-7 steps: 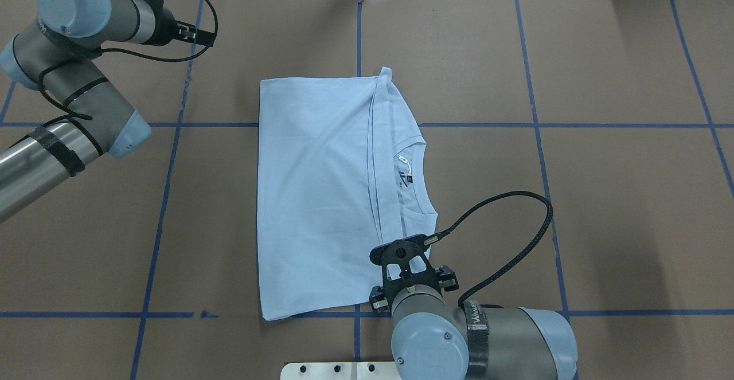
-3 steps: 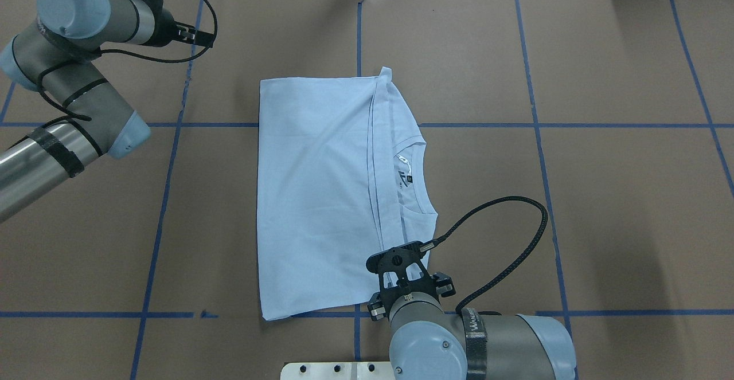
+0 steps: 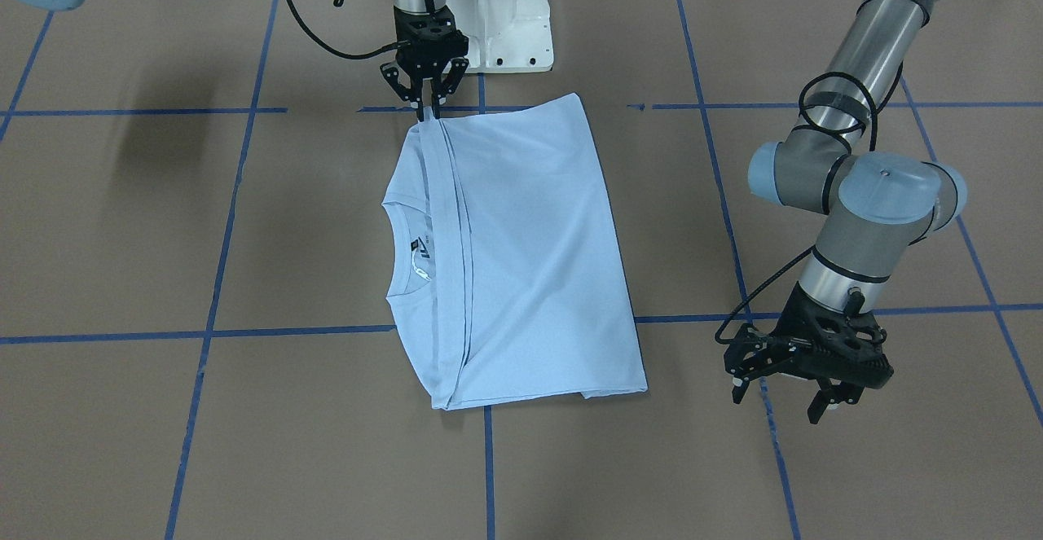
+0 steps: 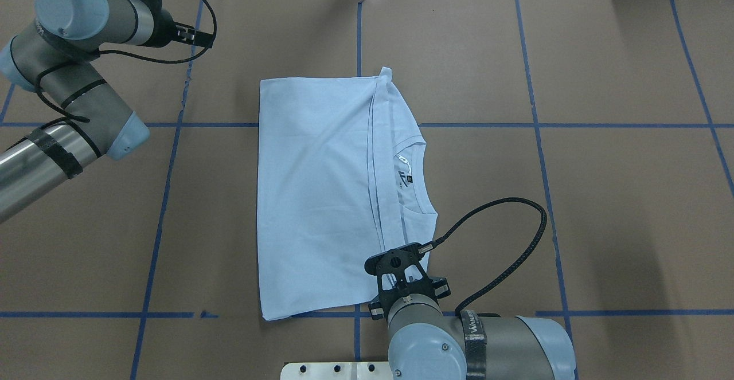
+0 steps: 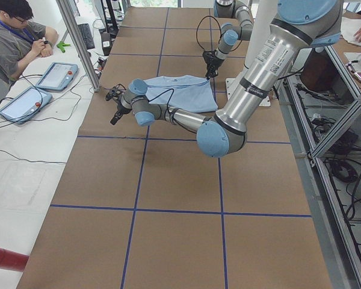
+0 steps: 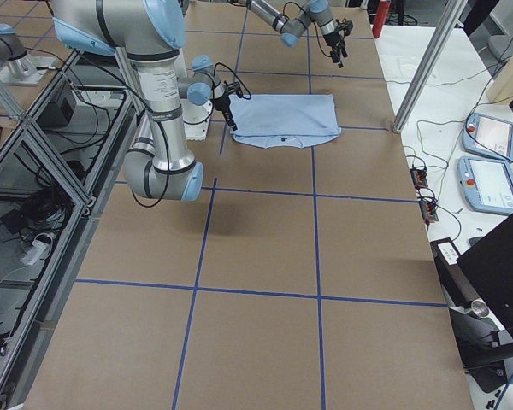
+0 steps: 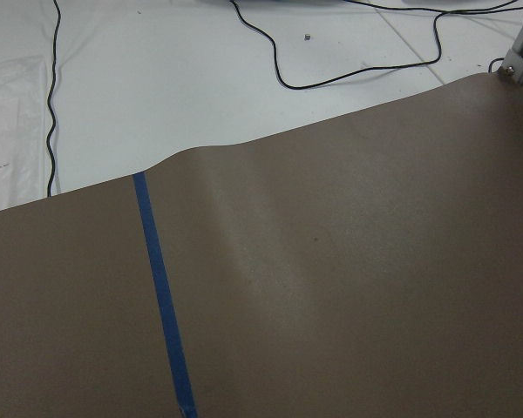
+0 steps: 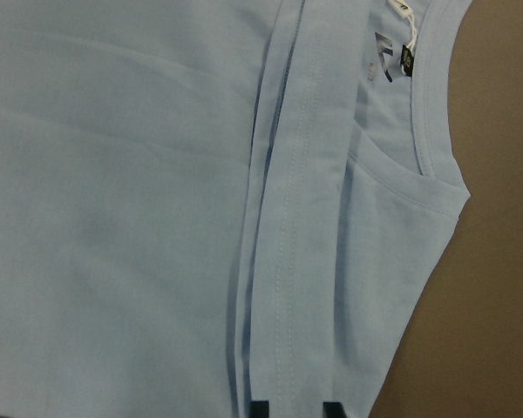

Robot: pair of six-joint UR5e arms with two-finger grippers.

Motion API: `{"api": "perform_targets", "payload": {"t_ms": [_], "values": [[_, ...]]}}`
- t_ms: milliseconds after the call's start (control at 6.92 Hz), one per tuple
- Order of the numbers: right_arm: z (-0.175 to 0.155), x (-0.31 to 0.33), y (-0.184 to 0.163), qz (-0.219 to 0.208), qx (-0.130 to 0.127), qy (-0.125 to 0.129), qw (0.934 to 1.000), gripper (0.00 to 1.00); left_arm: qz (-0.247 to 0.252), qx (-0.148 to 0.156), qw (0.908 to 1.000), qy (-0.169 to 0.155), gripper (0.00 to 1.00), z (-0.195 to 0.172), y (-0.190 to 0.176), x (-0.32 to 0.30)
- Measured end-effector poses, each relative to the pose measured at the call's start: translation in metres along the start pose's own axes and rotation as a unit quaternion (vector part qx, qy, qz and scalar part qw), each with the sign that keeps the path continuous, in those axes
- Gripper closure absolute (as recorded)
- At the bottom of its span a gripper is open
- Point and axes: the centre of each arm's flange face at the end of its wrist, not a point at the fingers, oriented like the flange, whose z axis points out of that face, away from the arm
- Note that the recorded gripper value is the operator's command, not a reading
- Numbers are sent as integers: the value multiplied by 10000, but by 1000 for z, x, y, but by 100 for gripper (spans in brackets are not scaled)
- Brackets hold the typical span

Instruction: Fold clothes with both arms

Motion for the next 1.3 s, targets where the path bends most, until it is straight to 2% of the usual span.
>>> {"api": "perform_targets", "payload": {"t_ms": [145,723,1156,1301], "values": [[-1,-1,0,4,3,-13,10000,100,0,1,10000,1,0,0,0,0],[-4,-4,0,92,24,-58,9999,100,2,4,10000,7,0,-1,0,0],[-13,2,-9,210,111,-214,9995,100,3,10,10000,8,0,-1,0,0],[-11,14,-7,282,103,-180,9994,100,3,8,10000,7,0,-1,0,0]]}}
